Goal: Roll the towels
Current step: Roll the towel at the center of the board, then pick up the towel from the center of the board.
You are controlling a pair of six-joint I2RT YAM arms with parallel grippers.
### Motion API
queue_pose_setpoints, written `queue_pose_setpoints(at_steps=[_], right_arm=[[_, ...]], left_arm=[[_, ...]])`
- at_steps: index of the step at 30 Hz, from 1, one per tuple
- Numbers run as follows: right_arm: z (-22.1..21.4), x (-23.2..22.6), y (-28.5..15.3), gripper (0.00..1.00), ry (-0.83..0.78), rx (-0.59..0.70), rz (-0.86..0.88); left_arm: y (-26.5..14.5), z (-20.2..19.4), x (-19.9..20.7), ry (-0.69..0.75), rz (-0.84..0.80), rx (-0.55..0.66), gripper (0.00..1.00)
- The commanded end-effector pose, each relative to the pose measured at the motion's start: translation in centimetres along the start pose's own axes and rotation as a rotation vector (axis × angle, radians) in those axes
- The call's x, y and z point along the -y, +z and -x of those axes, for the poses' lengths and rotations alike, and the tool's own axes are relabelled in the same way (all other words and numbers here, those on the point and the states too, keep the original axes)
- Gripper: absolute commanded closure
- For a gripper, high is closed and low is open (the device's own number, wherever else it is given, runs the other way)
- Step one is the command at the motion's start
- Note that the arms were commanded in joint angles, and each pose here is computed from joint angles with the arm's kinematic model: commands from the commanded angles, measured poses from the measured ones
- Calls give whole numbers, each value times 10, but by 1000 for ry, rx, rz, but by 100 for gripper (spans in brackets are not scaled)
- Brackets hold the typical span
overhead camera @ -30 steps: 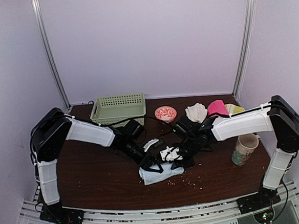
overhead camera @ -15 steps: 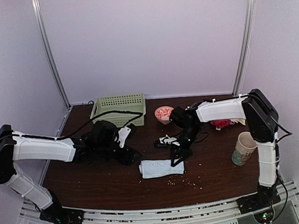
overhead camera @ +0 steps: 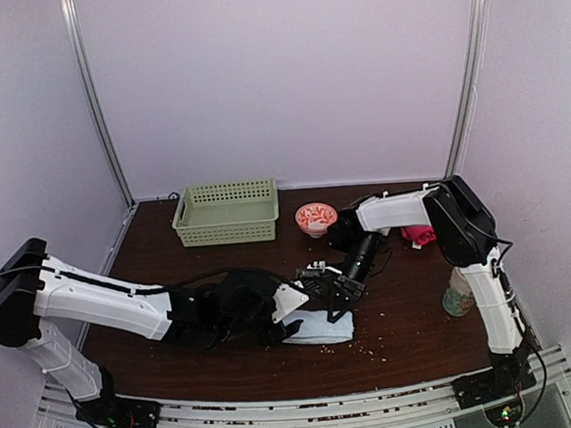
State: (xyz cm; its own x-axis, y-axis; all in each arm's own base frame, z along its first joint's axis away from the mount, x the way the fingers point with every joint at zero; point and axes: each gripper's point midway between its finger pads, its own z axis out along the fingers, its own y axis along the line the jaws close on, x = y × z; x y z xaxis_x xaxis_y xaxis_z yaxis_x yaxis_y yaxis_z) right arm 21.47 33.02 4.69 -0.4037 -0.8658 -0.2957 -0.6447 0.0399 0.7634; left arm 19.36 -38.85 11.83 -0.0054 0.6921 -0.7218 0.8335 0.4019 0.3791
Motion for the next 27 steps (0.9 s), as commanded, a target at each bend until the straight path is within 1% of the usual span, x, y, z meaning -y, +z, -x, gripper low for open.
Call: queue_pose_setpoints(at_steps=[1,9,12,14,17,22,24,27], right_arm=[[-27,23,14,90,120,-105,-9],[-27,28,16,90,175,-76,27],[-29,31,18,90,194,-67,43],[-29,33,19,90,233,-65,49],[-28,32,20,90,242,-53,63],[-27,31,20,90,262,-36,83],[-26,31,19,90,266,-30,85],[-26,31,17,89,273,-15,94]], left_arm=[[18,9,21,183,-56,-24,37],[47,-9,59,306,-160,-114,40],[51,-17,65,328,-180,-143,37],[56,-23,64,340,-169,-168,36],[63,-28,61,378,-116,-199,36],[74,-41,65,482,-66,-247,37],[78,-48,66,528,-45,-269,39],[82,-54,64,596,14,-289,44]])
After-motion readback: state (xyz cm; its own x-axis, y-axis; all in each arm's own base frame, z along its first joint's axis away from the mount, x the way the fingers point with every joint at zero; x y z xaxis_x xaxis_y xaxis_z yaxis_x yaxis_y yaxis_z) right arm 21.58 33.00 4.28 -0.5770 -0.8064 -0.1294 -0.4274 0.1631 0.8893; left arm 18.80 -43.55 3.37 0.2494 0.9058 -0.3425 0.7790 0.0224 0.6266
